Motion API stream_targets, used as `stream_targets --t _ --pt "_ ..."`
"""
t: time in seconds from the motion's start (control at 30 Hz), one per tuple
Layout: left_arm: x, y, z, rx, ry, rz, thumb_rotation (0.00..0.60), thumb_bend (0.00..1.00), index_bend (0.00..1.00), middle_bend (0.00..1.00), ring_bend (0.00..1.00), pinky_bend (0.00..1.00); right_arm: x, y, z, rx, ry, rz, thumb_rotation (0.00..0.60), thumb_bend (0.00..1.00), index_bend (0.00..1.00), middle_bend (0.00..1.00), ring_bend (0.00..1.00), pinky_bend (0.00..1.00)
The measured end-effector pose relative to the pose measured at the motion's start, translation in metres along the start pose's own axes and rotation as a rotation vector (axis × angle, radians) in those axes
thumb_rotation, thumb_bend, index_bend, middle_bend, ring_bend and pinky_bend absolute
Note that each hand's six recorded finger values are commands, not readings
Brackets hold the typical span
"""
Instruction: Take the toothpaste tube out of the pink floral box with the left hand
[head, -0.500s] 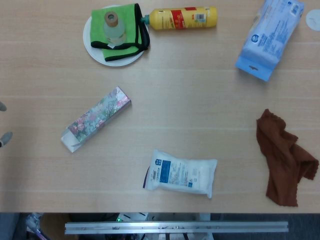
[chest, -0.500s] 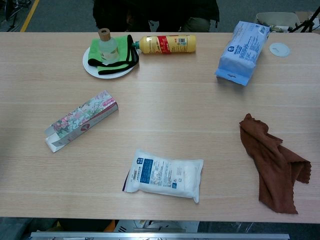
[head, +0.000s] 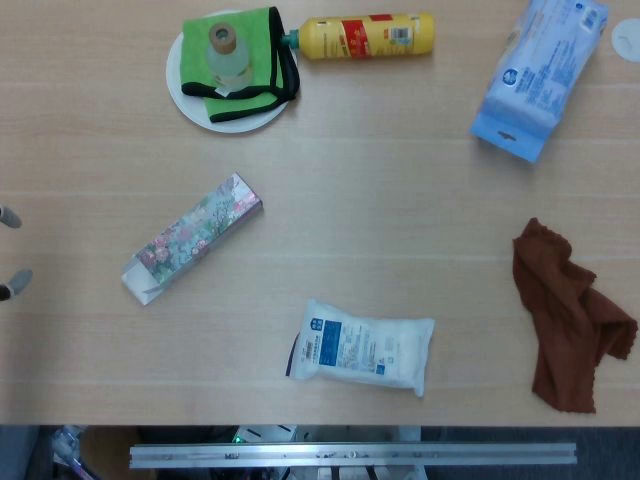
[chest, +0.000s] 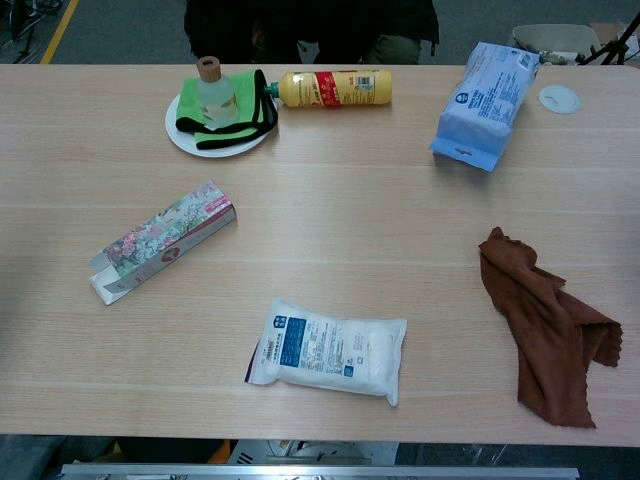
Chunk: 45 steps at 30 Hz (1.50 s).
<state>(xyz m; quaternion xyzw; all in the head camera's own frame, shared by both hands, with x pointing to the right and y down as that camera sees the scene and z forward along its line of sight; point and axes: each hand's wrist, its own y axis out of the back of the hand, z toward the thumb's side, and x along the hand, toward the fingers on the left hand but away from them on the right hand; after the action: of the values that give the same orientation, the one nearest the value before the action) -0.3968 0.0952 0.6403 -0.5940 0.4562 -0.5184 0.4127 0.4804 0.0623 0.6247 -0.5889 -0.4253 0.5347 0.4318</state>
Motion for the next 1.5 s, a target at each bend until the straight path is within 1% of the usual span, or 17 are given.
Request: stream_targets --t 0.2,0.4,0.6,0.8,0.93,1.07,1.23,1.5 --pt "-0.001 -0.005 0.007 -0.001 -0.014 -0.020 0.600 0.01 0.44 0.41 0.42 0.54 -0.001 0.002 0.002 -0.007 0.009 -0.012 0.600 0.31 0.43 0.40 0.28 0.44" --pt "-0.002 -0.012 0.018 -0.013 -0.035 -0.028 0.600 0.01 0.43 0.41 0.42 0.54 -0.005 0.011 0.008 -0.026 0.033 -0.057 0.600 0.31 0.43 0.40 0.28 0.44" --pt "0.001 -0.018 0.036 -0.041 -0.078 -0.034 0.600 0.01 0.42 0.40 0.42 0.54 -0.011 0.015 0.012 -0.031 0.041 -0.068 0.600 0.31 0.43 0.40 0.28 0.44" --pt "0.002 -0.023 0.058 -0.084 -0.134 -0.036 0.600 0.01 0.39 0.39 0.41 0.54 -0.016 0.023 0.014 -0.054 0.040 -0.097 0.600 0.31 0.43 0.40 0.28 0.44" --pt "0.002 -0.030 0.075 -0.119 -0.169 -0.052 0.600 0.01 0.37 0.38 0.39 0.53 -0.019 0.026 0.013 -0.071 0.038 -0.106 0.600 0.31 0.43 0.40 0.28 0.43" --pt "0.002 -0.037 0.089 -0.145 -0.183 -0.067 0.600 0.01 0.34 0.36 0.38 0.53 -0.021 0.028 0.010 -0.087 0.034 -0.113 0.600 0.31 0.43 0.40 0.28 0.41" --pt "0.001 -0.049 0.110 -0.170 -0.206 -0.096 0.600 0.01 0.33 0.35 0.38 0.53 -0.022 0.029 0.005 -0.107 0.029 -0.123 0.600 0.31 0.43 0.40 0.28 0.41" --pt "0.007 -0.068 0.133 -0.177 -0.207 -0.136 0.600 0.01 0.33 0.35 0.38 0.53 -0.021 0.029 -0.002 -0.130 0.015 -0.129 0.600 0.31 0.43 0.40 0.28 0.41"
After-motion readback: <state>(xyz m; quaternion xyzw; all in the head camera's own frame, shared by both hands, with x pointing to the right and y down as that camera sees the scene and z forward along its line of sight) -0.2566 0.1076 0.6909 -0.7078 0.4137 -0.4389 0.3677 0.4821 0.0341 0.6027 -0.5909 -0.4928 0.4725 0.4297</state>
